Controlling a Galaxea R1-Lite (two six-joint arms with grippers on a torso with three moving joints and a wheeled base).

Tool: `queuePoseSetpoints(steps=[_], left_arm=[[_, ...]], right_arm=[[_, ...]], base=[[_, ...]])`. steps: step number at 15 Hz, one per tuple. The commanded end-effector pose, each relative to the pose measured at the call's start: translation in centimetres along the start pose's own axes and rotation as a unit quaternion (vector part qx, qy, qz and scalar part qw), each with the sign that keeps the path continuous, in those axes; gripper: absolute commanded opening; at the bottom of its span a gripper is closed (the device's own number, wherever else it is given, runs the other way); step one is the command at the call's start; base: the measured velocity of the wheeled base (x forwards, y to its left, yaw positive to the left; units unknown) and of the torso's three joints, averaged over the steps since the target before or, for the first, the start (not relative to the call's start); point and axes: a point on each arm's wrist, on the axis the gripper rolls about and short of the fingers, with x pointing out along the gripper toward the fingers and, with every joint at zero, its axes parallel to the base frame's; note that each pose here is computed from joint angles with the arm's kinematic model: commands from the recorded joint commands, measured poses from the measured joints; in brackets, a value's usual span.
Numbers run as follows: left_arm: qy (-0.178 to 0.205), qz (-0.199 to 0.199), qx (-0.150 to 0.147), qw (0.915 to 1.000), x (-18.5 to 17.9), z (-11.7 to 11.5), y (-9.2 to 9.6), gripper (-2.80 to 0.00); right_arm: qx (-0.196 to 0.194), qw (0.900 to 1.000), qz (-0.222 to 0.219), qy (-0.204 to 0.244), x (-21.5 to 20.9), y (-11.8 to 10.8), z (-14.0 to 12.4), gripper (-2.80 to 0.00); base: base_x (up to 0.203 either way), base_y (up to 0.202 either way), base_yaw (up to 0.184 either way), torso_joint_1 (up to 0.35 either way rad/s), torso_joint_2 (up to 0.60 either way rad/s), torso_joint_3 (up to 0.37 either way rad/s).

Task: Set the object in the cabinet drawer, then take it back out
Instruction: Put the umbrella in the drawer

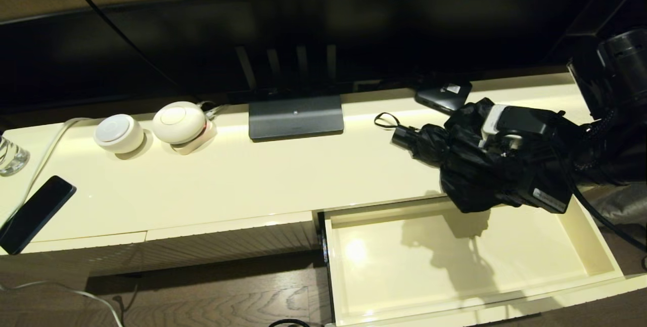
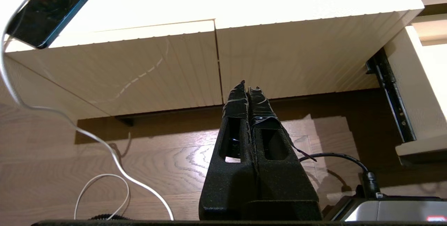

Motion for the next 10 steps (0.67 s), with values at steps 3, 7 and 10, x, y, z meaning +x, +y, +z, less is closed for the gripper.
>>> queuePoseSetpoints(steps=[3,7,10], left_arm=[[0.002,0.0,0.0,1.0,0.0,-0.1,0.0,-2.8],[0.002,0.0,0.0,1.0,0.0,-0.1,0.0,-2.8],[0.002,0.0,0.0,1.0,0.0,-0.1,0.0,-2.8]], right_arm=[[-0.058,0.998,0.008,0.027,1.6,-0.1,-0.8,0.0],[-0.055,0.997,-0.003,0.053,4.7,-1.4,-1.3,0.0],[-0.049,0.997,-0.008,0.06,5.8,-2.2,-1.2,0.0]], base=[[0.0,0.0,0.0,0.0,0.0,0.0],[0.0,0.0,0.0,0.0,0.0,0.0],[0.0,0.0,0.0,0.0,0.0,0.0]])
